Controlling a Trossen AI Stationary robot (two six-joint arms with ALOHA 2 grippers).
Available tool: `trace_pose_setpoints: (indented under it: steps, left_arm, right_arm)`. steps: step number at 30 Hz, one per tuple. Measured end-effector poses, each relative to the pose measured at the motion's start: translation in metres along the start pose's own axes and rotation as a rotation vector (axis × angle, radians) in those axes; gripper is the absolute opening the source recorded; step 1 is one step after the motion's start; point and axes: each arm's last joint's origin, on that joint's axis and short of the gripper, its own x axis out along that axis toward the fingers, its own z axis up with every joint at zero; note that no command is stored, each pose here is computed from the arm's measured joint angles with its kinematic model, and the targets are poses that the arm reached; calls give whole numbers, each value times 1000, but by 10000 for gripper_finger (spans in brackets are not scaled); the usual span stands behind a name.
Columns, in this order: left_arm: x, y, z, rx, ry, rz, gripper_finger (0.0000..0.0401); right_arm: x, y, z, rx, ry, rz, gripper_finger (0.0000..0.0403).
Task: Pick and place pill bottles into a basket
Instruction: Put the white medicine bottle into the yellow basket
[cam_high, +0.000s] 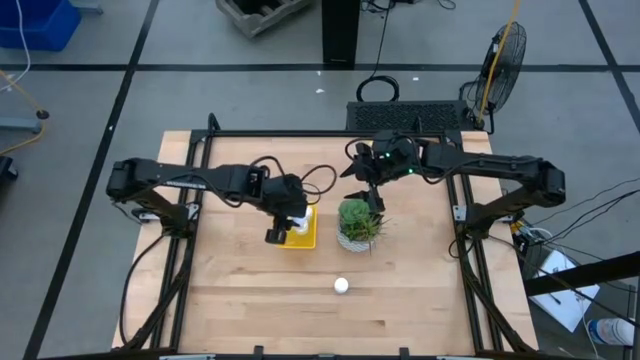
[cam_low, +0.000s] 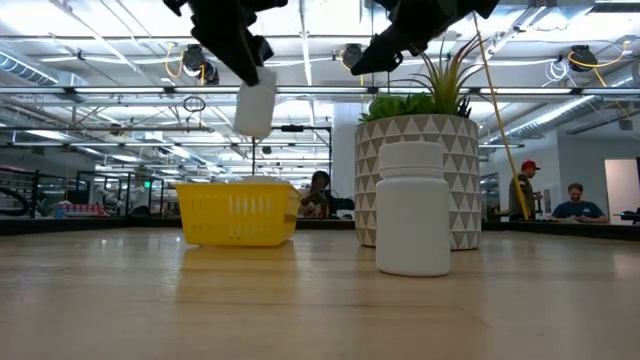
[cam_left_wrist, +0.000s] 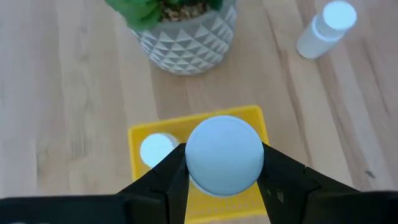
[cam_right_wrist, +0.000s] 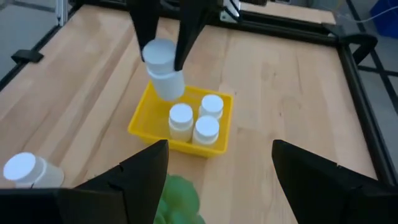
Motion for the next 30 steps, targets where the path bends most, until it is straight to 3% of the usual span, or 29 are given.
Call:
trace_pose_setpoints:
  steps: [12,30]
  left_arm:
    - [22,-11,-43,-72,-44,-3,161]
    - [57,-21,-76,-112,-48,-16,161]
  right_arm:
    - [0,-3,3,-27,-27,-39,276]
    - [0,-3,4,-26,-34,-43,276]
